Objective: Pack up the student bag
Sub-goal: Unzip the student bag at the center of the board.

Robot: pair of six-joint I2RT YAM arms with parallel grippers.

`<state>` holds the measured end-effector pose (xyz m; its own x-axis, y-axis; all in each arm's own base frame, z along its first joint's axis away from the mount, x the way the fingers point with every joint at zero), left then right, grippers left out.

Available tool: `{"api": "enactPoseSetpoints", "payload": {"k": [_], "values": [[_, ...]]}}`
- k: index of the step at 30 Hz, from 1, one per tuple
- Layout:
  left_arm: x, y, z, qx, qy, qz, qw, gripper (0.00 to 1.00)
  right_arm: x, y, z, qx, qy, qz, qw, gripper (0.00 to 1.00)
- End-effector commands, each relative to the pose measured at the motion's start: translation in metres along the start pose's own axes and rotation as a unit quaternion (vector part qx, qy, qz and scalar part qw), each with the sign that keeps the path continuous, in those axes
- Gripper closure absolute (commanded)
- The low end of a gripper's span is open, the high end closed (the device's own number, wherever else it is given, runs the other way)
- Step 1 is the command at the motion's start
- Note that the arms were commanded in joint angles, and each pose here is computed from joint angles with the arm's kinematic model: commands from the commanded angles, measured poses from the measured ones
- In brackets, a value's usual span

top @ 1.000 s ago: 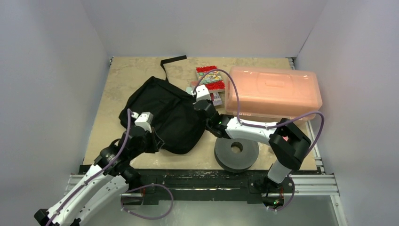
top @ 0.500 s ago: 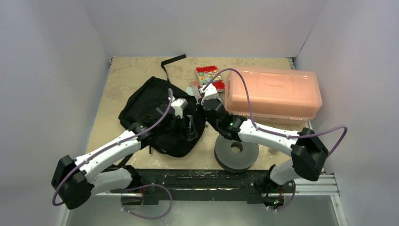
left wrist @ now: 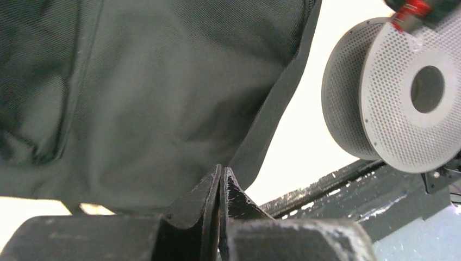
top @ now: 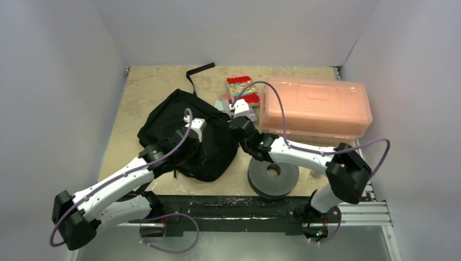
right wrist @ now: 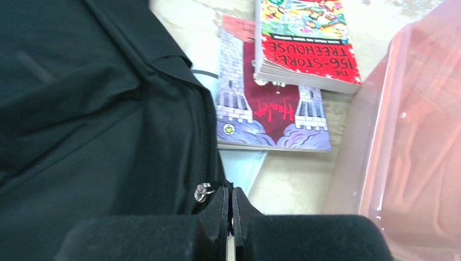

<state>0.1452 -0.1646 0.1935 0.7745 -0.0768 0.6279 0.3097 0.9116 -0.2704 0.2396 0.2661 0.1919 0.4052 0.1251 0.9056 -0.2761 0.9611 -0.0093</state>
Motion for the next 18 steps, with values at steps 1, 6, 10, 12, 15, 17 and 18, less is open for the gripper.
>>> {"api": "enactPoseSetpoints", "payload": {"k": [1, 6, 10, 12, 15, 17, 18], "values": [[-0.014, 0.015, 0.035, 0.014, -0.007, 0.01, 1.0, 1.0, 0.022, 0.001, -0.019, -0.07, -0.044, 0.029, 0.996, 1.0], [-0.008, 0.006, 0.047, -0.047, -0.035, 0.008, 0.998, 0.82, 0.039, 0.014, -0.027, -0.057, -0.047, 0.029, 0.997, 1.0], [0.015, -0.022, 0.027, -0.133, -0.057, 0.002, 0.99, 0.36, 0.038, 0.014, -0.014, -0.022, -0.036, -0.004, 0.999, 1.0], [0.025, -0.033, 0.011, -0.153, -0.065, 0.001, 0.986, 0.32, 0.038, 0.013, -0.007, -0.009, -0.035, -0.021, 0.999, 1.0], [0.036, -0.044, -0.015, -0.16, -0.064, -0.002, 0.985, 0.27, 0.039, 0.013, 0.002, 0.016, -0.035, -0.041, 0.998, 1.0], [0.042, -0.048, -0.034, -0.146, -0.057, -0.001, 0.988, 0.27, 0.041, 0.013, 0.007, 0.028, -0.036, -0.053, 0.998, 1.0], [0.043, -0.048, -0.044, -0.133, -0.05, 0.001, 0.99, 0.27, 0.042, 0.013, 0.008, 0.033, -0.036, -0.056, 0.997, 1.0]]}}
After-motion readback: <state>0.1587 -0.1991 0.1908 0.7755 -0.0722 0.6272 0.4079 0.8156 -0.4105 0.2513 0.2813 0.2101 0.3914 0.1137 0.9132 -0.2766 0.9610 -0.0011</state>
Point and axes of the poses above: each gripper's point midway between its finger pads, its own z axis back along the fingers, its own y axis along the line the jaws close on, x = y × z, the point moved 9 cm from there along z, back along the fingers, and after that the axes turned 1 degree about -z, right-handed, at the moved point
